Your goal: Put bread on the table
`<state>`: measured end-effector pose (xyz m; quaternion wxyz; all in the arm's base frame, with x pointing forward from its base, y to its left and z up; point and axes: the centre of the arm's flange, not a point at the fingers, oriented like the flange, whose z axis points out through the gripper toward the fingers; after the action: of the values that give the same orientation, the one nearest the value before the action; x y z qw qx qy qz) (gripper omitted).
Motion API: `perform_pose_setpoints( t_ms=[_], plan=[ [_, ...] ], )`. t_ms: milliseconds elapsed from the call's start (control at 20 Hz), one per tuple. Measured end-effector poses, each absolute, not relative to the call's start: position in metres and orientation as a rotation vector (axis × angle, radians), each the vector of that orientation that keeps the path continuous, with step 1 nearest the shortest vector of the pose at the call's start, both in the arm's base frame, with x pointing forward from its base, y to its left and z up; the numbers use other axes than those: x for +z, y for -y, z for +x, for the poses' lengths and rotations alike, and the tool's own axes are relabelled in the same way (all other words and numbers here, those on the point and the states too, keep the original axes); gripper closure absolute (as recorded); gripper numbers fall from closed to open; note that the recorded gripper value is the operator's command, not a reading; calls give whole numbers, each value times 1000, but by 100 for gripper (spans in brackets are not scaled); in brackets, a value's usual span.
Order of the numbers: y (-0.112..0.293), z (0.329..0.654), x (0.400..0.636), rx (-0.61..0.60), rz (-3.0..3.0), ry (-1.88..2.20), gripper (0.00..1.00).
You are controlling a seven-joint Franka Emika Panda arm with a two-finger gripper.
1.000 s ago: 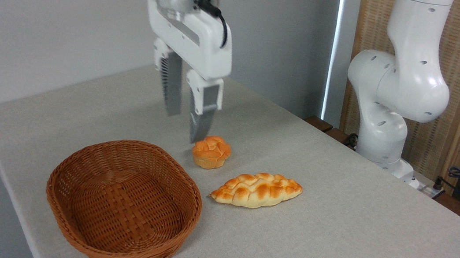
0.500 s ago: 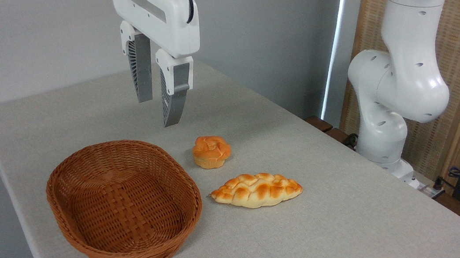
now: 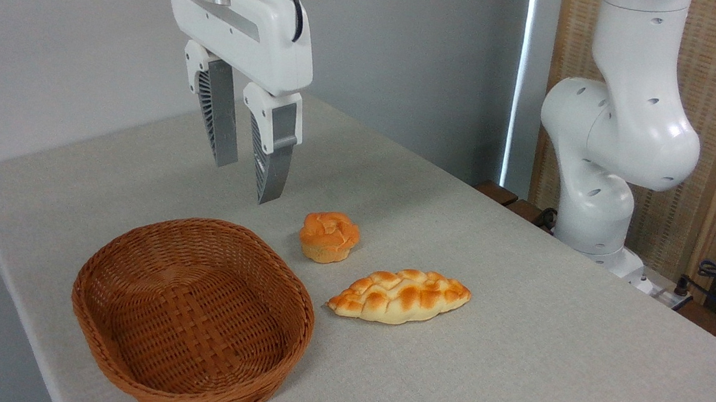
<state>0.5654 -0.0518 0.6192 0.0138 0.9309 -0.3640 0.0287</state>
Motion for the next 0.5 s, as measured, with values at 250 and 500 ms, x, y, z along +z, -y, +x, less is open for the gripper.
perform_pose_setpoints(
  t_ms=[250,500],
  plan=[
    [55,567,617,68,2932,1139,0],
    [53,562,612,-14,2921,1129,0]
  ],
)
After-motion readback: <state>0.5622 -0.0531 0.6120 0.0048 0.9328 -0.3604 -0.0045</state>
